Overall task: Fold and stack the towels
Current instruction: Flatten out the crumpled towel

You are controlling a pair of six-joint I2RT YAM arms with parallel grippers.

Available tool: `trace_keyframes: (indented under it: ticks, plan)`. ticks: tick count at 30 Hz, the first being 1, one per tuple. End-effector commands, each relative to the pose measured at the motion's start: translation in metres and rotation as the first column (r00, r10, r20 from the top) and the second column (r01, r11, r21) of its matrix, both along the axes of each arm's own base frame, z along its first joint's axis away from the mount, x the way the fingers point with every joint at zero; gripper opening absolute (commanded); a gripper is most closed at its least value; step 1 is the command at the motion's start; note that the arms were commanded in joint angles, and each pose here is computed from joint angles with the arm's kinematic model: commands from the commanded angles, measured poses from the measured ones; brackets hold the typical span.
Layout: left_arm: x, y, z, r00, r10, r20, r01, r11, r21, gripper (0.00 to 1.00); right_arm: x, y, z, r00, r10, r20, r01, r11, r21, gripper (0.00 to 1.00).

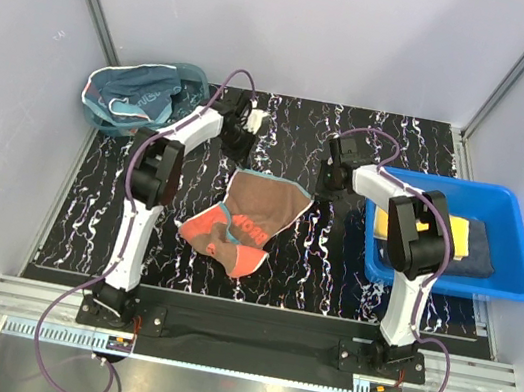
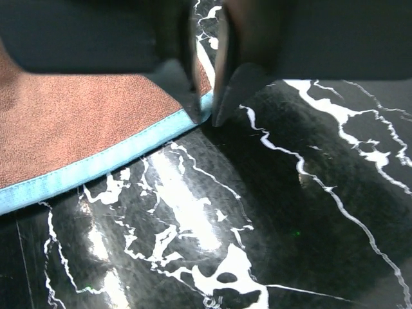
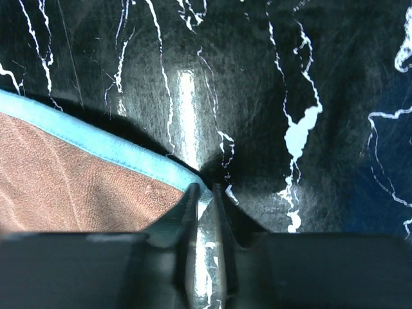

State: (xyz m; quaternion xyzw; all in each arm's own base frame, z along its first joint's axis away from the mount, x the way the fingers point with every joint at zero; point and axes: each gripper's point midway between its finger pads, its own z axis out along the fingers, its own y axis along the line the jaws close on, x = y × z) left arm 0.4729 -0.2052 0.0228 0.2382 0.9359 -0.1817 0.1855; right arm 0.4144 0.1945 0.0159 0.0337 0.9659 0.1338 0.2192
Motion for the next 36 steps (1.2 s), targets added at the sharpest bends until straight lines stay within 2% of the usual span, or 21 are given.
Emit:
trace_keyframes:
  ticks: [1, 2, 4, 8, 15, 21, 26, 29, 32, 33, 35, 36]
  plan:
    - [-0.013, 0.002, -0.017, 0.998, 0.012, -0.062, -0.010, 0.999, 0.034, 0.11, -0.016, -0.007, -0.033, 0.996, 0.026, -0.082, -0.029, 0.999, -0.040, 0.14]
    - [-0.015, 0.002, -0.015, 0.997, 0.021, -0.072, -0.018, 0.999, 0.035, 0.00, -0.014, -0.004, -0.031, 0.996, 0.043, -0.075, -0.046, 0.998, -0.033, 0.10]
    - [-0.020, 0.001, -0.013, 0.997, 0.019, -0.081, -0.017, 1.000, 0.021, 0.00, -0.013, -0.002, -0.029, 0.996, 0.060, -0.072, -0.063, 0.998, -0.030, 0.00]
    - [-0.022, 0.004, 0.007, 0.999, 0.025, -0.044, -0.024, 1.000, 0.018, 0.00, 0.001, 0.002, -0.004, 0.994, 0.105, 0.004, -0.105, 0.994, -0.023, 0.00]
    - [-0.022, 0.002, 0.075, 0.996, 0.061, 0.071, -0.059, 0.998, -0.036, 0.00, 0.022, -0.001, 0.070, 0.978, 0.122, 0.171, -0.116, 0.992, -0.047, 0.00]
    - [-0.014, 0.005, 0.156, 0.966, 0.100, 0.237, -0.086, 0.994, -0.069, 0.00, 0.037, -0.006, 0.158, 0.915, 0.129, 0.383, -0.113, 0.992, -0.064, 0.00]
    - [-0.014, 0.004, 0.247, 0.899, 0.123, 0.420, -0.069, 0.988, -0.142, 0.00, 0.051, -0.013, 0.258, 0.805, 0.109, 0.583, -0.081, 0.994, -0.074, 0.00]
    - [-0.027, 0.002, 0.283, 0.869, 0.125, 0.479, -0.052, 0.985, -0.163, 0.00, 0.043, -0.019, 0.312, 0.744, 0.095, 0.661, -0.071, 0.995, -0.063, 0.00]
    - [-0.060, 0.002, 0.326, 0.822, 0.114, 0.558, -0.014, 0.984, -0.180, 0.00, 0.014, -0.021, 0.352, 0.691, 0.119, 0.713, -0.123, 0.991, -0.046, 0.00]
    - [-0.070, -0.003, 0.330, 0.816, 0.101, 0.569, 0.003, 0.984, -0.178, 0.00, -0.002, -0.027, 0.375, 0.653, 0.108, 0.749, -0.124, 0.992, -0.035, 0.00]
    - [-0.089, -0.008, 0.336, 0.809, 0.083, 0.582, 0.032, 0.983, -0.183, 0.00, -0.026, -0.023, 0.379, 0.637, 0.144, 0.758, -0.197, 0.980, -0.021, 0.00]
    - [-0.111, -0.011, 0.354, 0.781, 0.070, 0.620, 0.063, 0.980, -0.190, 0.00, -0.047, -0.029, 0.390, 0.606, 0.141, 0.783, -0.209, 0.978, -0.014, 0.00]
